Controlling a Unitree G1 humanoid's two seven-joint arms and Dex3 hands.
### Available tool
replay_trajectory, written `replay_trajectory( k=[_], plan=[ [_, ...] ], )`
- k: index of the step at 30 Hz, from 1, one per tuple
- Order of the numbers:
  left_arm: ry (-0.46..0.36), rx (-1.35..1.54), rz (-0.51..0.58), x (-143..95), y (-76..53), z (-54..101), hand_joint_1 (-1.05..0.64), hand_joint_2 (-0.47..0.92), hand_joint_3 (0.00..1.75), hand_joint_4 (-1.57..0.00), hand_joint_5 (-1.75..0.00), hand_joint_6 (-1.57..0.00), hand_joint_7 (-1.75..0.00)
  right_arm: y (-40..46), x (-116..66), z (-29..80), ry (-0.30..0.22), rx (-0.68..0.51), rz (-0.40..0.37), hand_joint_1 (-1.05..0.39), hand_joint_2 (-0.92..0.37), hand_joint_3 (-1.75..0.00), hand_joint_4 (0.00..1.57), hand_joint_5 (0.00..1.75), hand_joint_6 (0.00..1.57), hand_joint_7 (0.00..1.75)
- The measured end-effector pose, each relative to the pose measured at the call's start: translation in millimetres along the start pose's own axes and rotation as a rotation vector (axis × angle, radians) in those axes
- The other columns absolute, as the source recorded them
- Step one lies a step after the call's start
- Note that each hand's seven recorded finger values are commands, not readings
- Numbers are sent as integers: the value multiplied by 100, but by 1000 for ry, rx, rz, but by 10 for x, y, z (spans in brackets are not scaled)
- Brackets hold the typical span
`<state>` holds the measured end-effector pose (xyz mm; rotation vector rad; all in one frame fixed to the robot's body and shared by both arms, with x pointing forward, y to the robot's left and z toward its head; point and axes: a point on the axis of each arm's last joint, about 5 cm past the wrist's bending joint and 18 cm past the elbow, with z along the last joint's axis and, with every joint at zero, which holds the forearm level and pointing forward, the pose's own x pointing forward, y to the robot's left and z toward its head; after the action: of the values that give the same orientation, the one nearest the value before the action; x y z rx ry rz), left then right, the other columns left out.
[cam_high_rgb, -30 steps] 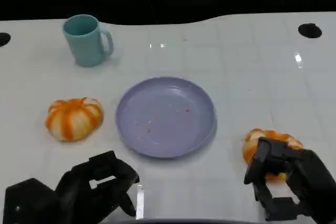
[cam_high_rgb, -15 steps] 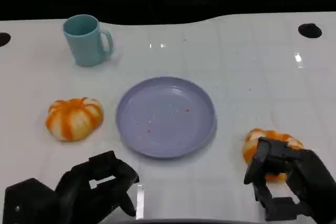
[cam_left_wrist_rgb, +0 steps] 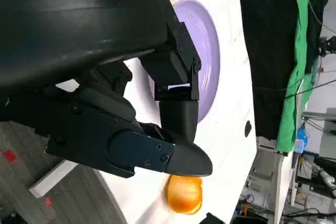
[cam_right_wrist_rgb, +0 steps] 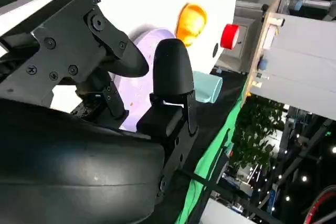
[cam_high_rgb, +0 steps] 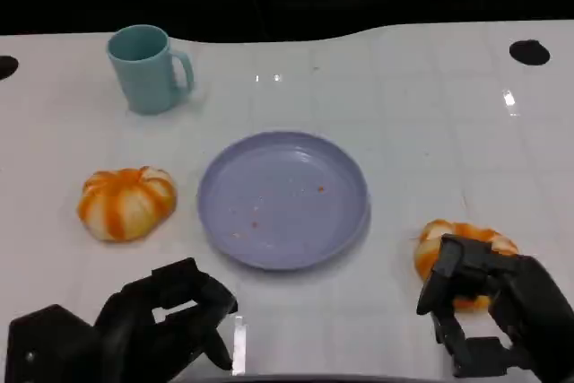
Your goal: Grasp the bread from the table and place it into the plate.
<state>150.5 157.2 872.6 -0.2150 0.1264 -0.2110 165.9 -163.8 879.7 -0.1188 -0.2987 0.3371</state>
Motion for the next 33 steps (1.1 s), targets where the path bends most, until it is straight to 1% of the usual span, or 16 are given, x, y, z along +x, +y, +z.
replay_trajectory(
  k=[1,2,4,7,8,10,11,13,14,18,20,23,26,29,31,33],
  plan=[
    [1,0,0,0,1,-2,-79,92,15,-95,-152,-88,-127,-4,7,7,-17,-9,-1,-5,-48,-115,78,150,78,106],
    [1,0,1,0,1,-3,-79,92,15,-95,-152,-88,-127,-9,20,16,-33,-20,0,-7,-50,-108,76,144,78,100],
    [2,0,1,0,1,-4,-79,92,15,-95,-153,-87,-127,-21,48,36,-61,-41,3,-12,-56,-91,66,132,72,86],
    [2,0,1,0,2,-3,-79,92,15,-95,-153,-87,-127,-64,72,59,-78,-88,10,-18,-61,-78,54,121,61,75],
    [1,0,1,-1,2,-3,-79,92,15,-95,-153,-87,-127,-87,81,68,-77,-113,19,-25,-66,-61,46,113,51,70],
    [1,0,1,-1,3,-3,-79,92,16,-94,-153,-87,-127,-142,101,121,-64,-204,57,-33,-78,-33,39,102,45,61],
    [1,1,1,-1,3,-3,-79,92,16,-94,-153,-87,-127,-178,112,162,-51,-273,85,-38,-83,-20,35,95,43,52],
    [0,1,1,-1,3,-3,-79,92,16,-94,-153,-86,-127,-246,130,239,-25,-375,117,-42,-87,-8,32,85,43,39],
    [-1,2,1,-1,3,-2,-78,92,17,-94,-153,-86,-127,-271,138,275,-15,-413,126,-44,-87,-4,28,79,41,31],
    [-7,4,1,-1,3,-2,-78,92,17,-94,-154,-86,-128,-355,166,423,31,-609,187,-43,-83,0,23,61,40,15],
    [-7,5,0,-1,3,-1,-78,92,17,-94,-154,-86,-128,-384,174,474,53,-667,206,-44,-81,0,23,51,42,10],
    [-7,4,-1,0,1,-2,-79,92,17,-93,-154,-86,-128,-408,185,545,94,-762,230,-47,-80,0,24,43,43,6],
    [-7,6,-1,0,1,-3,-79,92,17,-94,-154,-86,-128,-415,196,623,129,-890,258,-47,-79,0,23,41,43,5],
    [-7,5,-2,1,-3,-3,-79,92,16,-94,-154,-86,-128,-400,206,689,150,-966,275,-46,-77,0,23,39,44,4],
    [-6,5,-4,2,-6,-4,-79,92,16,-94,-154,-86,-128,-382,212,720,172,-1021,294,-46,-77,0,24,39,45,4],
    [-6,5,-6,3,-10,-5,-80,92,16,-94,-154,-86,-129,-370,215,744,182,-1061,302,-46,-76,0,26,39,46,4]
  ],
)
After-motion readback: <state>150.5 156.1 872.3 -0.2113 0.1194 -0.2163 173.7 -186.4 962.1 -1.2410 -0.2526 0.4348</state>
